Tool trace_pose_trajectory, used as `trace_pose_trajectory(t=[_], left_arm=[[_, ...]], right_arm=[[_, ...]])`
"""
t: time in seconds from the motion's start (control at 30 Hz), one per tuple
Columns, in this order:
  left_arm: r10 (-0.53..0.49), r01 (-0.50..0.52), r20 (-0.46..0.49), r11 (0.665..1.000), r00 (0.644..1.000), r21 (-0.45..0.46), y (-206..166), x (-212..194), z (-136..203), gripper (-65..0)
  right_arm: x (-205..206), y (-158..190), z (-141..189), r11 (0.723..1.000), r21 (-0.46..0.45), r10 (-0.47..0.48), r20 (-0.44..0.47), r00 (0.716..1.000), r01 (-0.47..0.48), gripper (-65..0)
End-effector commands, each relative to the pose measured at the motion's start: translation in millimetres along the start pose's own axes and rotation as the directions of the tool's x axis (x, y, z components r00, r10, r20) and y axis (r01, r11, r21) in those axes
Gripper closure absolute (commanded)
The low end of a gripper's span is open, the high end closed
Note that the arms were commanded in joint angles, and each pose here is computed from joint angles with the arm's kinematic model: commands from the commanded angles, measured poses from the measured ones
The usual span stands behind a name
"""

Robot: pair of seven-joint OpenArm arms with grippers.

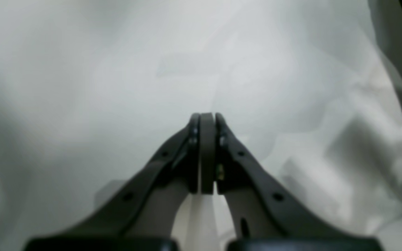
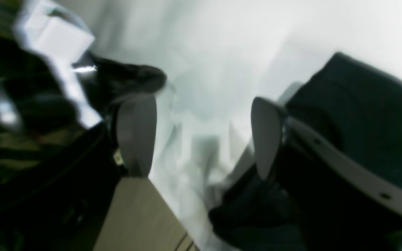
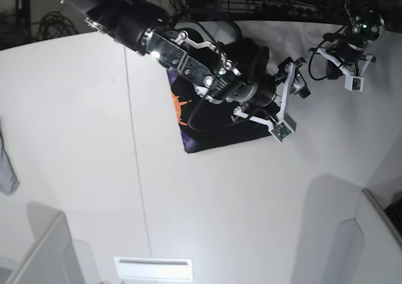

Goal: Fold the T-shirt properly
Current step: 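Fold the held end with the right gripper over onto the stack, then release the right gripper and grasp the bundle's edge with the left gripper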

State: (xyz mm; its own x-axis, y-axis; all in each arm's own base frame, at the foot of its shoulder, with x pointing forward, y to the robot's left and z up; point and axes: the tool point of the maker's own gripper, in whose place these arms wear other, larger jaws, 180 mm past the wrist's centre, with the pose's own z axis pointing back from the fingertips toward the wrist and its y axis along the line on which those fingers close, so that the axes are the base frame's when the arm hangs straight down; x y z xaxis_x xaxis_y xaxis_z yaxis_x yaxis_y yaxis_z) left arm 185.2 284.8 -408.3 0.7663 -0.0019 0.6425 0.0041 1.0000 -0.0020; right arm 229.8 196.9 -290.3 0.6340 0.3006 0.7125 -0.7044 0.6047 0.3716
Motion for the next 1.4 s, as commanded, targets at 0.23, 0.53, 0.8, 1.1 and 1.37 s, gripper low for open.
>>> trace_pose_trajectory(t=[0.23,0.53,0.8,1.1,1.37], left_arm=[[-0.144,0.155,0.09,0.978,0.986,-0.138,-40,18,23,0.0],[0.119,-0.005,0.285,0.928,0.951,-0.371,-85,62,55,-9.9],[0.176,-0.028,0.291,0.893,0.94,-0.45,-110,69,48,-65.0],[0.282,-0.144,0.186,0.832,0.941,-0.537,-138,52,4,-65.0],[0.349,-0.23,0.135,0.816,0.927,-0.53,-144,61,-22,-65.0]], right_arm=[[18,-90,51,0.973,-0.16,-0.142,0.165,0.976,0.168,-6.8],[-23,-162,88,0.892,-0.313,-0.257,0.24,0.936,0.326,0.0],[-43,-178,108,0.875,-0.369,-0.226,0.259,0.939,0.313,0.0],[-57,-192,126,0.838,-0.409,-0.262,0.278,0.924,0.361,0.0],[-66,-192,130,0.836,-0.42,-0.261,0.262,0.929,0.353,0.0]])
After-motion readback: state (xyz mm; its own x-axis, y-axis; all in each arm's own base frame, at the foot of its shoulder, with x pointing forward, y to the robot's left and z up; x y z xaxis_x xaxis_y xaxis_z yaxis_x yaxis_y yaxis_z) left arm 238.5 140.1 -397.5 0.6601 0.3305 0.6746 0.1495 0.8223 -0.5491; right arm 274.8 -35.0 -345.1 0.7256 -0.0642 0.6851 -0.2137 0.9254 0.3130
